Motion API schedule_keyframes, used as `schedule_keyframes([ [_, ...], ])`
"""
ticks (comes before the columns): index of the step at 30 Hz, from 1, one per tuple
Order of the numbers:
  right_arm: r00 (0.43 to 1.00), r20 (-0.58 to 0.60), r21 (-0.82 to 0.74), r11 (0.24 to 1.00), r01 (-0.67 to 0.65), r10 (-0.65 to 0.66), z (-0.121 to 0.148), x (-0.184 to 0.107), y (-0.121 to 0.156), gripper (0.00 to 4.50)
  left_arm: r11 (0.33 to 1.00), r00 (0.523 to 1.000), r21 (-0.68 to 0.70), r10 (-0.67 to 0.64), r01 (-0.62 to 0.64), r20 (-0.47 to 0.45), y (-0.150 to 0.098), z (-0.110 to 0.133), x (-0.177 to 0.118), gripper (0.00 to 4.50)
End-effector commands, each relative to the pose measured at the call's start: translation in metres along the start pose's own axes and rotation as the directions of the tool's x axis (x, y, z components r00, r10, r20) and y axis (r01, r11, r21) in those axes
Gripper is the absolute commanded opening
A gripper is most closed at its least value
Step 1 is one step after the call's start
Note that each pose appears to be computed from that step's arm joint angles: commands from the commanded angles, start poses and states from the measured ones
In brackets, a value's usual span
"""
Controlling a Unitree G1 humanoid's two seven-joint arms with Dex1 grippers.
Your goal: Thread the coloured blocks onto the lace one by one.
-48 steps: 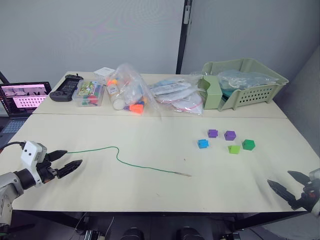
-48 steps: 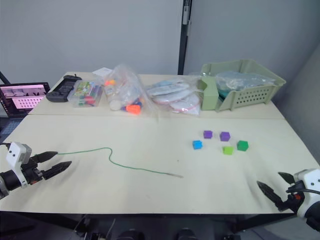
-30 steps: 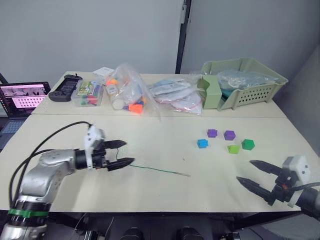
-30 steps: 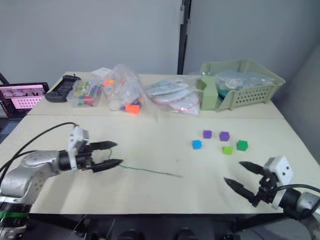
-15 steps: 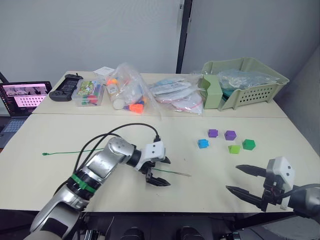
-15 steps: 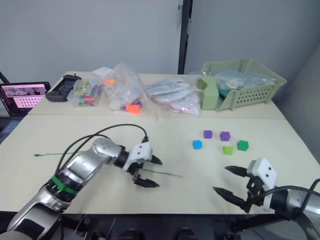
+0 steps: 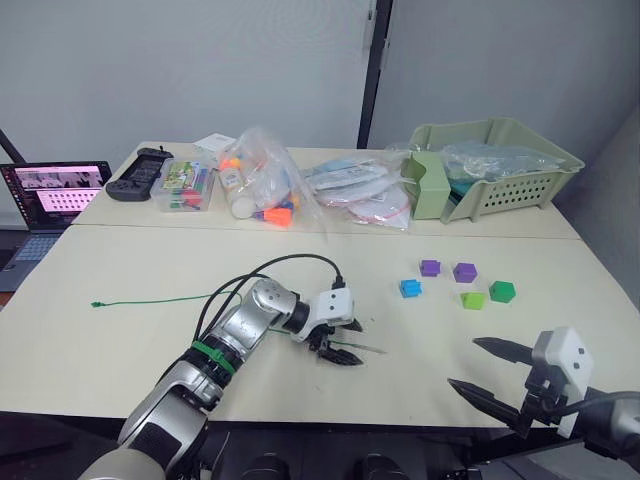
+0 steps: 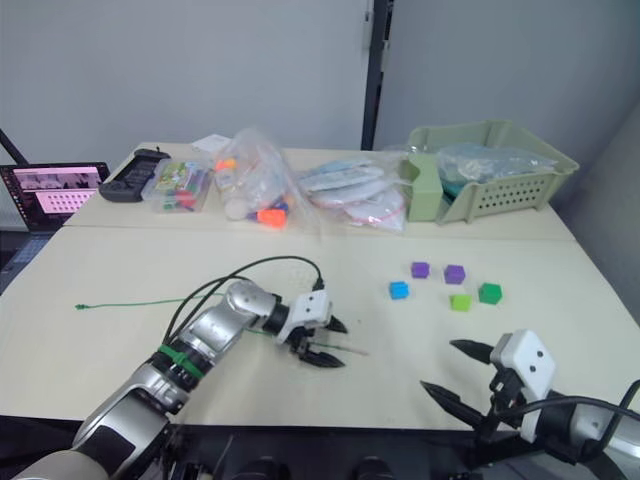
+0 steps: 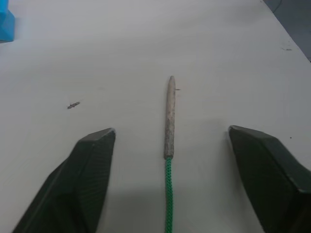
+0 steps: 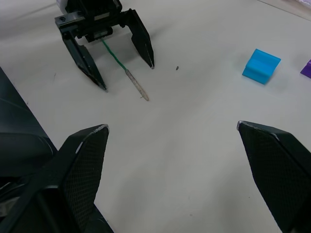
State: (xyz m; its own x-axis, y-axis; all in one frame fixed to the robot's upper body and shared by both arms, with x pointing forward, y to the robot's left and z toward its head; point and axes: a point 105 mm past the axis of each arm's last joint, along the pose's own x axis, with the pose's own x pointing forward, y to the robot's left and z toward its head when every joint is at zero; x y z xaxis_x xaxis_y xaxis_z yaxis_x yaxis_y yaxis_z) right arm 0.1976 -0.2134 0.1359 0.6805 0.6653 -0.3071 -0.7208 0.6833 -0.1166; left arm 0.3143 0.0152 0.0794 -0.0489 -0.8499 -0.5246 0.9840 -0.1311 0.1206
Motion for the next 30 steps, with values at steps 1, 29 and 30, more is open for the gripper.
schedule_keyframes([
  [1,0.999,0.029,-0.030,0.999,0.017,-0.017,0.011,-0.004,-0.001,4.50,0.998,0.998,-0.044,-0.042,0.040,-0.049,-0.007,-0.019,0.004,2.39],
  [29,0.905,0.018,0.119,0.900,0.420,-0.424,-0.024,0.008,-0.040,4.50,0.999,1.000,0.033,0.029,-0.028,-0.011,-0.003,0.015,-0.059,0.04],
  [30,0.886,0.010,0.130,0.880,0.458,-0.463,-0.028,0.009,-0.043,4.50,0.999,0.999,0.035,0.039,-0.038,-0.021,-0.004,0.014,-0.063,0.04],
])
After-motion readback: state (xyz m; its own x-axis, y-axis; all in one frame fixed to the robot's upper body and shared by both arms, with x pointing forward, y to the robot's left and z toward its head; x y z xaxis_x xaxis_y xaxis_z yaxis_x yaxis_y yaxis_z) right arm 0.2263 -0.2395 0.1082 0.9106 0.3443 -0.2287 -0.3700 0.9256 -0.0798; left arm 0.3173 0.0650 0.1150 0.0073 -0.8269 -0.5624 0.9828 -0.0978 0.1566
